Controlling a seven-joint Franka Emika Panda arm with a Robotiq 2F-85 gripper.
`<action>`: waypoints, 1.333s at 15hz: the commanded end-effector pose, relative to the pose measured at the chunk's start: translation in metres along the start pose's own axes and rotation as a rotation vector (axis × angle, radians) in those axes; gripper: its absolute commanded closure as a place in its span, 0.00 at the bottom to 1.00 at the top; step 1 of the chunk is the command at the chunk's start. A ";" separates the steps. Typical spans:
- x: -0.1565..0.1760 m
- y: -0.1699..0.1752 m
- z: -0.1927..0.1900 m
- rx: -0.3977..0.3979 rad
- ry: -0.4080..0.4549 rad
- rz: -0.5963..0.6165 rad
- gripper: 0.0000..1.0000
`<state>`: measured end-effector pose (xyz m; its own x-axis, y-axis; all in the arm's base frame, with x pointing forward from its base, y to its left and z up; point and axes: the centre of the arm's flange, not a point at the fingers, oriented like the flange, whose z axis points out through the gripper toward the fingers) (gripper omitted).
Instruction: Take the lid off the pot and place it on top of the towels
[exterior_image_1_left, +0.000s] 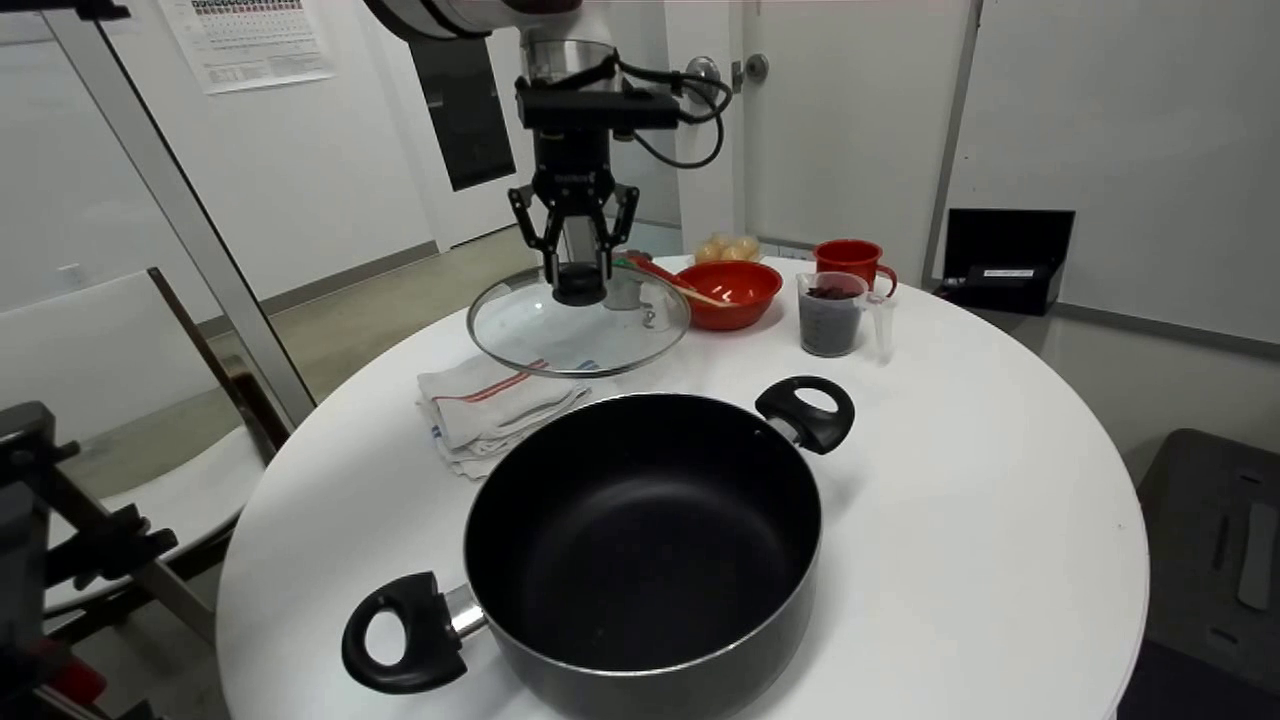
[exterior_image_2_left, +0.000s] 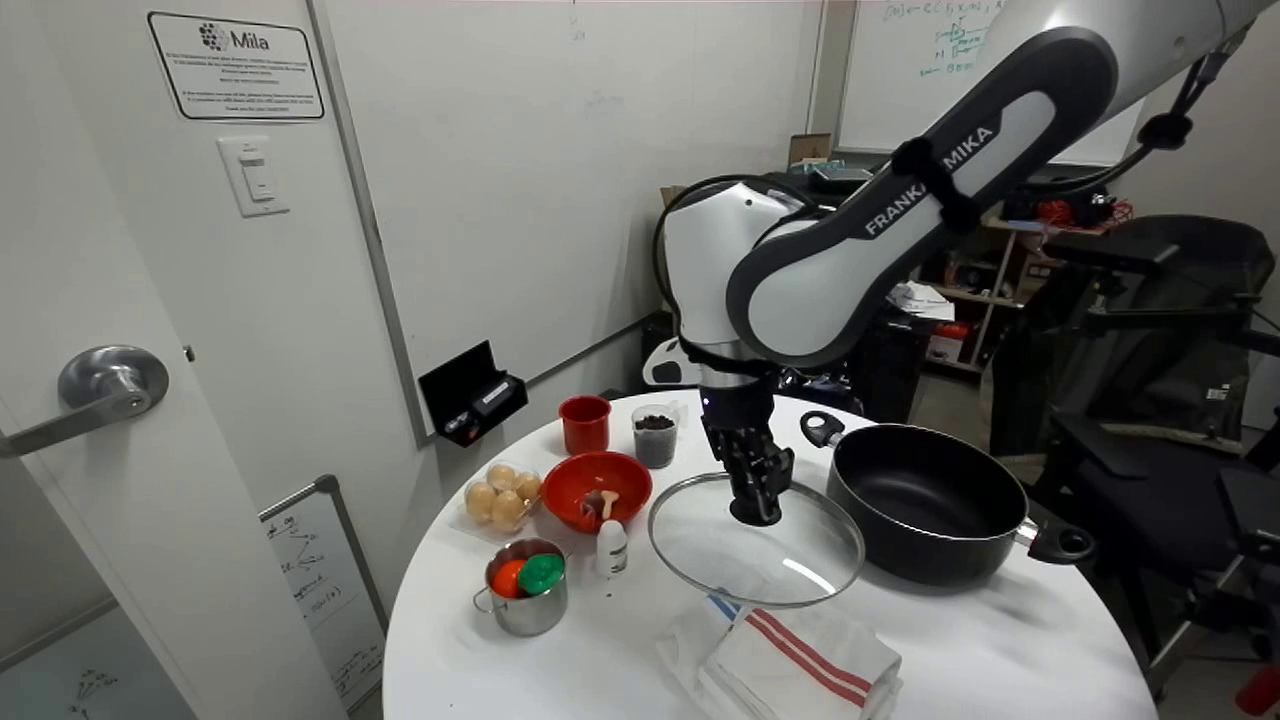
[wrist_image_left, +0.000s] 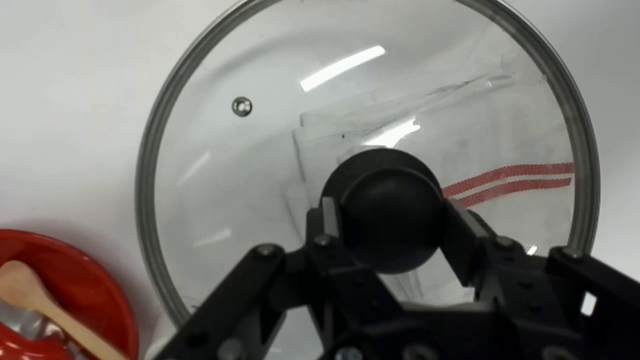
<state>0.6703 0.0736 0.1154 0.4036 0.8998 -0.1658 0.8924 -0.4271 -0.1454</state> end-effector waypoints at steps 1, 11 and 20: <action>0.010 0.029 -0.002 0.086 -0.006 -0.051 0.74; 0.032 0.058 0.025 0.133 -0.072 -0.026 0.74; 0.057 0.065 0.065 0.188 -0.158 0.050 0.74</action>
<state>0.7034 0.0815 0.0375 0.3659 0.8818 -0.2975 0.8348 -0.4522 -0.3139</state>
